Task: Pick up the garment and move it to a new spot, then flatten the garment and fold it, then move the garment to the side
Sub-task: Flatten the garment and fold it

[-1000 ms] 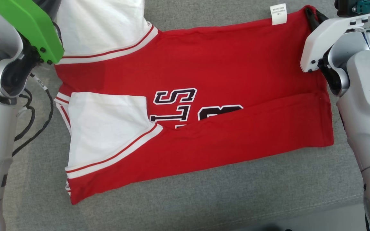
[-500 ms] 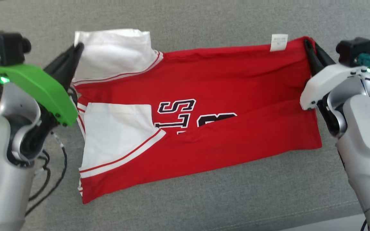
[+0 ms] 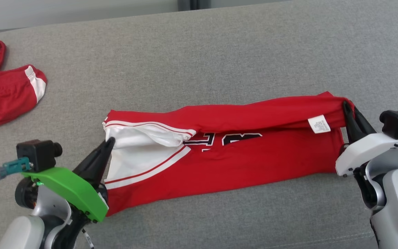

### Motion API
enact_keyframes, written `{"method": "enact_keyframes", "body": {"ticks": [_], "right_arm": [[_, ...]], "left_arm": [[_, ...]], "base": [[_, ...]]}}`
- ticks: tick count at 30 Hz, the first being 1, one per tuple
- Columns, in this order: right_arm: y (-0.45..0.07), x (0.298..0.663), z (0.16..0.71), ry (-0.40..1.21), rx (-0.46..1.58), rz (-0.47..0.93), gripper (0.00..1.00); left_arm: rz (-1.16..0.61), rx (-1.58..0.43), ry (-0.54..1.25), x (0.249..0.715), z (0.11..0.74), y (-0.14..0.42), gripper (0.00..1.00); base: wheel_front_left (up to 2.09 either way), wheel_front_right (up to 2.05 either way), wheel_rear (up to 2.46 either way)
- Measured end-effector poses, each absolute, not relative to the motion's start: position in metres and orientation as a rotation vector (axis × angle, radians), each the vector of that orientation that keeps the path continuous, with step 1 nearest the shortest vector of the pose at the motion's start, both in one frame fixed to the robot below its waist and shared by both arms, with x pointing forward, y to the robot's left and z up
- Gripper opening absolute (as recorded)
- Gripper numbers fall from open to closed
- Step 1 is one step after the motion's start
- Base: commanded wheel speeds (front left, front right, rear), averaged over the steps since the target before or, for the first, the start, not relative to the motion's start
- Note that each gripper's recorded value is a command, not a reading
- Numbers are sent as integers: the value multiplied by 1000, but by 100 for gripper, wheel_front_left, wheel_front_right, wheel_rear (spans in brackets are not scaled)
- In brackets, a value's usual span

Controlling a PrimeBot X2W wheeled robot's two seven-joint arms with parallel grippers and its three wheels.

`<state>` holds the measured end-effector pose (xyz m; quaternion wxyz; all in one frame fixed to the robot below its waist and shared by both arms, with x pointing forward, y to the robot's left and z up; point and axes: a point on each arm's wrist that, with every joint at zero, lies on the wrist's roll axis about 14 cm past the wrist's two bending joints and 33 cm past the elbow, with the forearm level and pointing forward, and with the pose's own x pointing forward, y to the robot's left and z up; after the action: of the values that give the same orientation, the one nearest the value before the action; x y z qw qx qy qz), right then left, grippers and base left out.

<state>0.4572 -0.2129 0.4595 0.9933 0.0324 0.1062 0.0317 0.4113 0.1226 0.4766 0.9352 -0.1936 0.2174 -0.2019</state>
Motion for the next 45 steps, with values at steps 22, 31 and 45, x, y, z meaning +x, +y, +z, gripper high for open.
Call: {"method": "enact_keyframes", "body": {"ticks": [22, 31, 45], "right_arm": [[-221, 417, 437, 269, 149, -36, 100], [-243, 407, 444, 253, 154, -110, 100], [-217, 427, 404, 492, 117, 0, 100]], "left_arm": [[-248, -547, 483, 370, 431, 132, 100], [-121, -476, 238, 378, 467, 163, 100], [-108, -384, 116, 385, 477, 150, 100]], "base": [[0, 0, 0], [0, 0, 0], [0, 0, 0]]}}
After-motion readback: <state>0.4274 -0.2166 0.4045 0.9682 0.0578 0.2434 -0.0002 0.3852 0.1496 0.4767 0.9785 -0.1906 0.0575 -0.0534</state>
